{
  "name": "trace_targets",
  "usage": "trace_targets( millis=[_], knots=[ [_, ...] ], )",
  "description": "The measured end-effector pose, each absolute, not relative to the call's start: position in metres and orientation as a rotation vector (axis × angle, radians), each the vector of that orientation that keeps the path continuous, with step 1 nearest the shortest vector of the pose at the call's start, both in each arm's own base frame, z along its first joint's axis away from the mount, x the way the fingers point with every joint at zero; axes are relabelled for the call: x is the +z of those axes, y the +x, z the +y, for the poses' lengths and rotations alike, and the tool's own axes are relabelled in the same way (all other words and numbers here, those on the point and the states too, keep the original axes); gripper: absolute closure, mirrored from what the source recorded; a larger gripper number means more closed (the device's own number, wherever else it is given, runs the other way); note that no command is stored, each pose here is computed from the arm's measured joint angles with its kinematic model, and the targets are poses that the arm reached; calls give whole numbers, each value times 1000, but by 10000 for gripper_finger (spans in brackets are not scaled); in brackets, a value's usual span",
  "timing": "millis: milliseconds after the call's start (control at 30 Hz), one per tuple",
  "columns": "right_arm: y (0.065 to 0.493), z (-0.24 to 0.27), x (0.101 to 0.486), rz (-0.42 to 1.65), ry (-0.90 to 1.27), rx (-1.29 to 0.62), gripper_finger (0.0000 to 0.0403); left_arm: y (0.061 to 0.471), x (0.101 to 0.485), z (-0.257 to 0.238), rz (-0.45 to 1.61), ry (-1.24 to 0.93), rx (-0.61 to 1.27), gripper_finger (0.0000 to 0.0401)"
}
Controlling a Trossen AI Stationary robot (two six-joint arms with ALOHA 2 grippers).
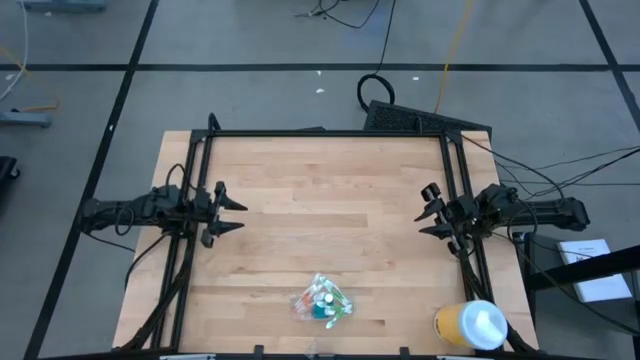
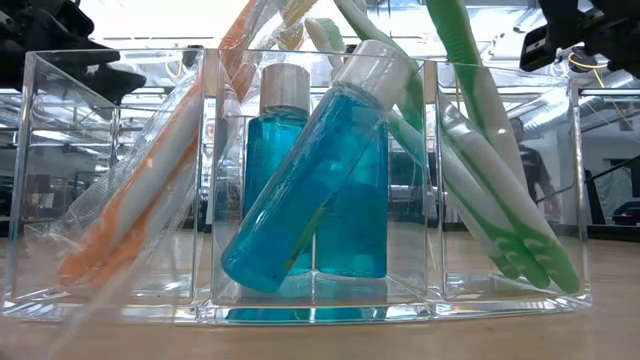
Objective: Pick & Place toothbrushing station
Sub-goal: Return to Home Position
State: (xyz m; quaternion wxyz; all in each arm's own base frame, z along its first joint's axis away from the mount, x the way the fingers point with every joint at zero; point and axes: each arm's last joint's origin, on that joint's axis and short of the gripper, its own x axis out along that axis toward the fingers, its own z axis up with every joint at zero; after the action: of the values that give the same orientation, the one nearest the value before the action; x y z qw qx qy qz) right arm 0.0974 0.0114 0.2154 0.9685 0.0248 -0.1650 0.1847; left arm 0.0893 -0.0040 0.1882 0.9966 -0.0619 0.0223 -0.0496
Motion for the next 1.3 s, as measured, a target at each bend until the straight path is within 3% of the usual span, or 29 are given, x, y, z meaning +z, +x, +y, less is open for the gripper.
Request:
trace_targets(
  millis=[1300],
  knots=[
    [92,11,212,-314,30,366,289,89,188,-3,50,-137,-103,164]
  ],
)
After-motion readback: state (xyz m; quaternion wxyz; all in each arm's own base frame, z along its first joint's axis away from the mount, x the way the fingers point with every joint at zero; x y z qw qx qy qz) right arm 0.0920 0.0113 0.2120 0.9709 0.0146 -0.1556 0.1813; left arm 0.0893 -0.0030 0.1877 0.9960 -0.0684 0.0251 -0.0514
